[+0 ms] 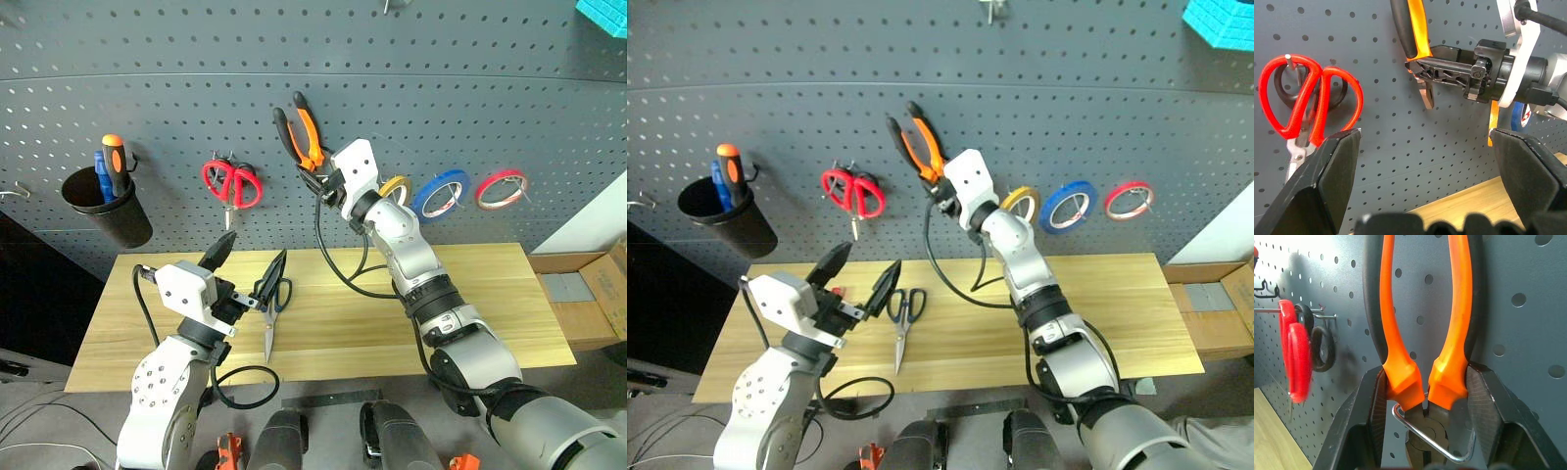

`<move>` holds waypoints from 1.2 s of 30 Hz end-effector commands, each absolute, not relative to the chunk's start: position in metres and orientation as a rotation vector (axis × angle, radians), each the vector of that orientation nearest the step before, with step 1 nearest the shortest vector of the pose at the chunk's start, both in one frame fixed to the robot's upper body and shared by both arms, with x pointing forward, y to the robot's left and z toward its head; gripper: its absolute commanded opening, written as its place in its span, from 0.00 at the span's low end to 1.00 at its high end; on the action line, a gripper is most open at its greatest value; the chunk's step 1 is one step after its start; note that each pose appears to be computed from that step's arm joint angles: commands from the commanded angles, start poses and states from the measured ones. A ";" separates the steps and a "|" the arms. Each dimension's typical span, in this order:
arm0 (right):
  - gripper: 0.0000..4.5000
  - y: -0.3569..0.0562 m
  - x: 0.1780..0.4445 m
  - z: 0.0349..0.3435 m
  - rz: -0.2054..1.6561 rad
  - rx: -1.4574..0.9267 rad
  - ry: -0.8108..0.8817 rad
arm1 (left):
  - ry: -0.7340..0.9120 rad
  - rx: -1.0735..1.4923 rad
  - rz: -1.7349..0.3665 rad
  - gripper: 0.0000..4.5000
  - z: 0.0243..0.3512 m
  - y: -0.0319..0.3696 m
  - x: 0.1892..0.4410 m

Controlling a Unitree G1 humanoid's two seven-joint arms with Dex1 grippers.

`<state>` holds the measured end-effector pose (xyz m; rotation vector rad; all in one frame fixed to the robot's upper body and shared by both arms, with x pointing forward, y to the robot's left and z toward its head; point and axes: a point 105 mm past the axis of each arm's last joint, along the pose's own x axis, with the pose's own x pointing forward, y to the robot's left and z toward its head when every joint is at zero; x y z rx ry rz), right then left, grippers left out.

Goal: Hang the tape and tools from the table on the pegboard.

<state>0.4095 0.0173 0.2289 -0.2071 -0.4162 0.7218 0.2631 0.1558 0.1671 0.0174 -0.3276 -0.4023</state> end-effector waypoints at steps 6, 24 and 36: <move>0.92 0.013 0.402 0.241 0.722 -0.129 -0.431 | -0.377 0.039 -0.401 1.00 0.180 0.156 0.260; 1.00 -0.020 0.322 0.174 0.967 -0.091 -0.192 | -0.055 -0.070 -0.251 1.00 0.124 0.177 0.273; 1.00 -0.027 0.256 0.078 1.177 -0.067 0.290 | 0.489 0.077 -0.037 1.00 0.032 0.191 0.286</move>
